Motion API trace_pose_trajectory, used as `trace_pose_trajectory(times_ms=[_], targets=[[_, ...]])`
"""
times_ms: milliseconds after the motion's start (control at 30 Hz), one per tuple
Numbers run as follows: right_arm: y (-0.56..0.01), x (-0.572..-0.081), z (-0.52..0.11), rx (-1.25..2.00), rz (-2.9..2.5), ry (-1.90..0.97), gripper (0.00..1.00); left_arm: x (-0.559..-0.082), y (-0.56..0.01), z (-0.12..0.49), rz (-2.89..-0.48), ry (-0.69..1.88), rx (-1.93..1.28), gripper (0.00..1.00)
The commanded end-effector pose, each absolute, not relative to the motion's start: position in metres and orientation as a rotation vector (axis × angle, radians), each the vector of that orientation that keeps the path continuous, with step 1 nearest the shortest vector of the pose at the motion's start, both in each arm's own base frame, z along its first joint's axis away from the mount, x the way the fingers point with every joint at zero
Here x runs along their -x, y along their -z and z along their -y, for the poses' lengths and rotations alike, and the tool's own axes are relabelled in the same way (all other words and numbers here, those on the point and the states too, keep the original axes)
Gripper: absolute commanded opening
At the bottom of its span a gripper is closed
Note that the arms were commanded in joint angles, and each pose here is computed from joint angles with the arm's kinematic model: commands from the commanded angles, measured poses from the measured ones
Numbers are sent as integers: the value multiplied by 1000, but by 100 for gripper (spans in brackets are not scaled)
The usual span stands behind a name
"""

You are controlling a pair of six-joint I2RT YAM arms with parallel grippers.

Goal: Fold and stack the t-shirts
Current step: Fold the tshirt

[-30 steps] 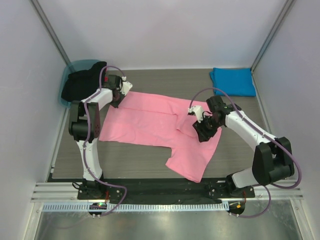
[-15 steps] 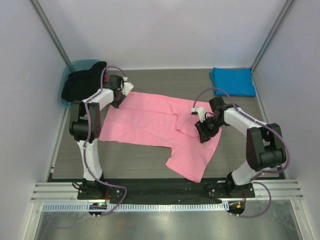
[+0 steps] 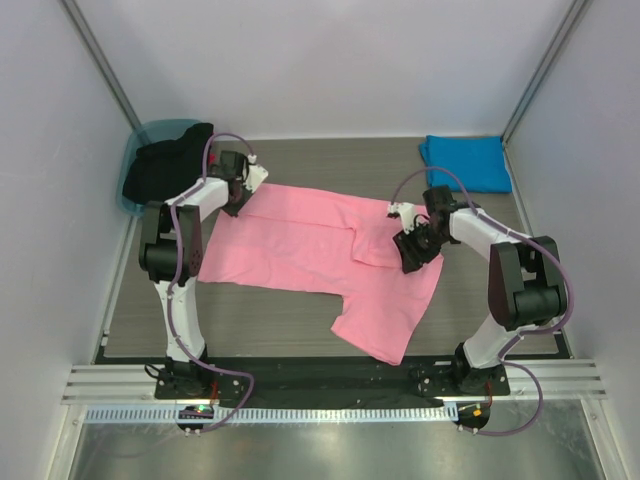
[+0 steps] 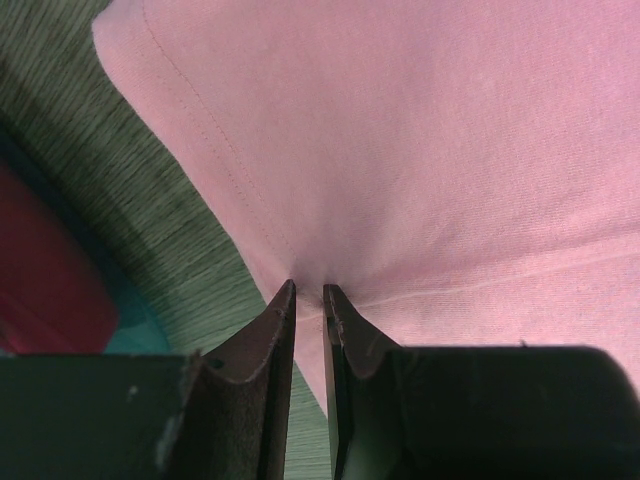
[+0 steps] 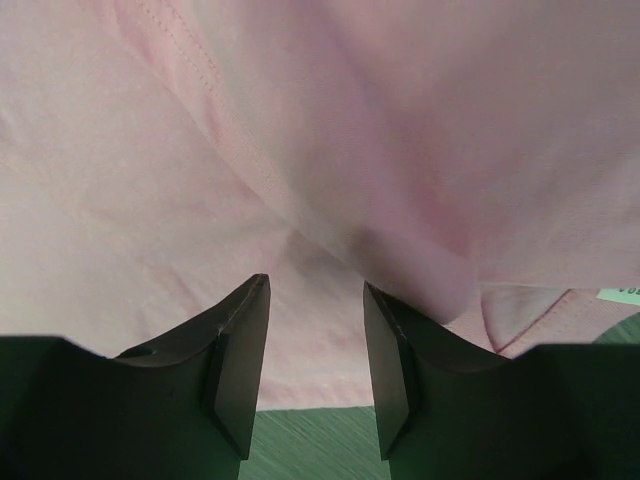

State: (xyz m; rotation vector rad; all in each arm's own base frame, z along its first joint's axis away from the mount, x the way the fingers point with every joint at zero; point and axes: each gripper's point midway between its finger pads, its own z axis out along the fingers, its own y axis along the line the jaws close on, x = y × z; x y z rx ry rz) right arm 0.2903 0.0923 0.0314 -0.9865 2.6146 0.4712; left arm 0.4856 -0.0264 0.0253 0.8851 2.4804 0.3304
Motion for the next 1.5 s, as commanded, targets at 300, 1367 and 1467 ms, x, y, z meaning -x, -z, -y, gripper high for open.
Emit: trace_pose_trajectory(times_ms=[300, 1367, 1467], targets=[[-36, -322, -88, 904, -2555, -352, 44, -481, -16, 40, -2504, -289, -916, 18], [-35, -339, -78, 859, -2534, -240, 7, -476, -17, 40, -2499, -307, -929, 17], [-50, -339, -78, 857, -2512, -231, 1, -477, -17, 42, -2498, -304, -927, 18]])
